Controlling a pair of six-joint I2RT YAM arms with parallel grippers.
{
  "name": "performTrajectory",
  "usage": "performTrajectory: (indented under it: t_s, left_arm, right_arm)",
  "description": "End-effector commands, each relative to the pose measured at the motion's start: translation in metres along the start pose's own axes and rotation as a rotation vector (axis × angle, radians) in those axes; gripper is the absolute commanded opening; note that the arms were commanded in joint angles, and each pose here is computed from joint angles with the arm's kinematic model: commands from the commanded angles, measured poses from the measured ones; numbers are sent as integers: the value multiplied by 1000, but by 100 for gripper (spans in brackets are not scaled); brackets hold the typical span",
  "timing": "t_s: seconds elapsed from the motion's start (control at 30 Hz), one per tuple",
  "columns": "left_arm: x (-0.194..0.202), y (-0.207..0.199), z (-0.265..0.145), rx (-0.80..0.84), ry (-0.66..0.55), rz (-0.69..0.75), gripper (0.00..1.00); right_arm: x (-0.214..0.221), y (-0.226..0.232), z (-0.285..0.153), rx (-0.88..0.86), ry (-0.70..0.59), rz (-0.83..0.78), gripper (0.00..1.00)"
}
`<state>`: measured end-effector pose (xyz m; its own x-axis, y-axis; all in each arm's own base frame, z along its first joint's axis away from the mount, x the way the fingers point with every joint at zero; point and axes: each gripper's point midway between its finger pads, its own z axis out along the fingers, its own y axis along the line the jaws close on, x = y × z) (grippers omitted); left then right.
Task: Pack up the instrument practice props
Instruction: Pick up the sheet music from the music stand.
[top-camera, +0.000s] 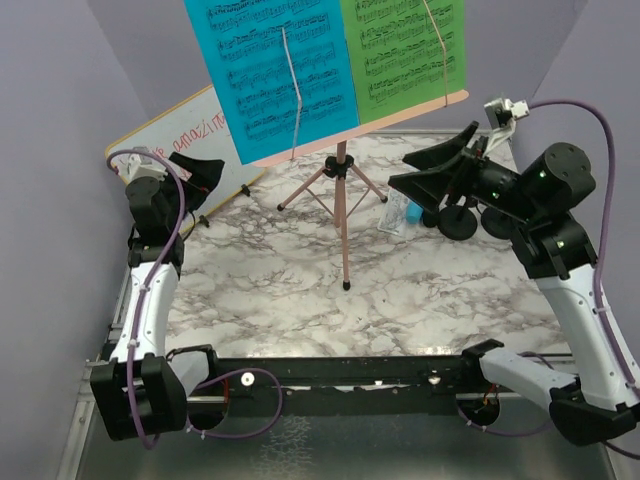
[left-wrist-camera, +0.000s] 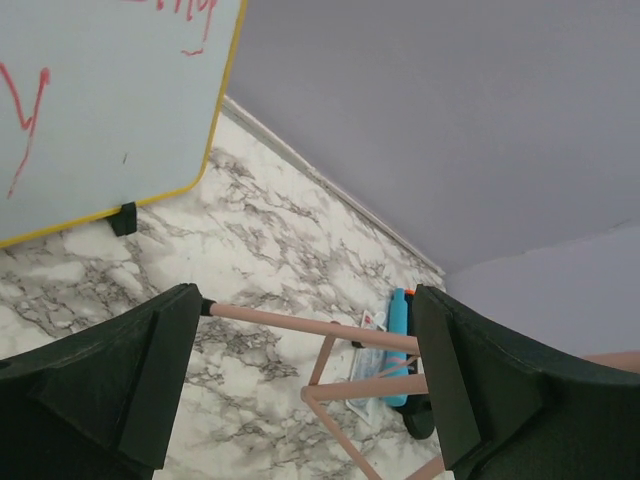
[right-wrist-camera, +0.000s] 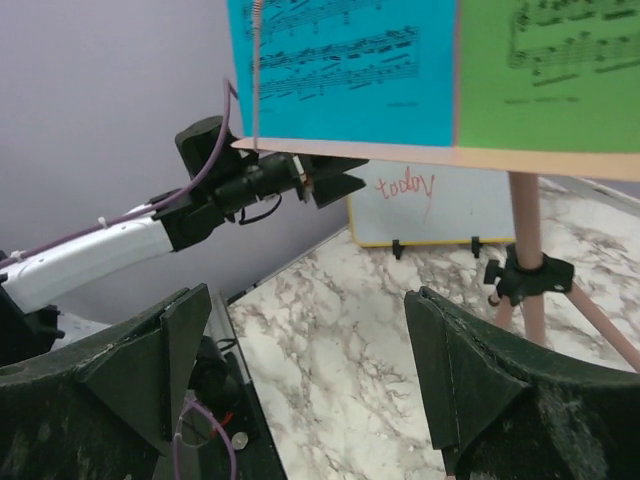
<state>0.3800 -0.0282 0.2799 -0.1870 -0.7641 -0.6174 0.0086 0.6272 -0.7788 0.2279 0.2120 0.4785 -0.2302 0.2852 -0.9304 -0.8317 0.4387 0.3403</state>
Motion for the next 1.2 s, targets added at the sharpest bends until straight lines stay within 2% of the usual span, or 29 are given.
performTrajectory:
  t_s: [0.0,0.13,0.43,0.63,0.77,0.9,1.0,1.17]
  left_arm:
    - [-35,-59,-19,108,-17,93,93]
    - [-58,-84,-37,95,-45,158,93]
    - [-99,-173,-85,198,-82,299,93]
    - [-120,-205,-120,192,-191,374,93]
    - [-109,-233,-135,340,-195,350,93]
    - [-81,-260,-142,549,-114,309,91]
    - [-65,-266,-132,600,-54,312,90]
    - [-60,-266,-119,590,-38,316,89]
  right_arm:
    - [-13,14,20,-42,2,-15,86]
    - [-20,27,44,-97,-4,-43,85]
    - [-37,33,95,-140,-13,-57,80]
    - [-39,35,126,-173,-11,-60,77]
    - [-33,39,145,-216,-1,-48,76]
    - [-34,46,156,-248,-11,-45,74]
    - [-42,54,166,-271,-45,-49,71]
    - [-49,63,171,-303,-64,-48,69]
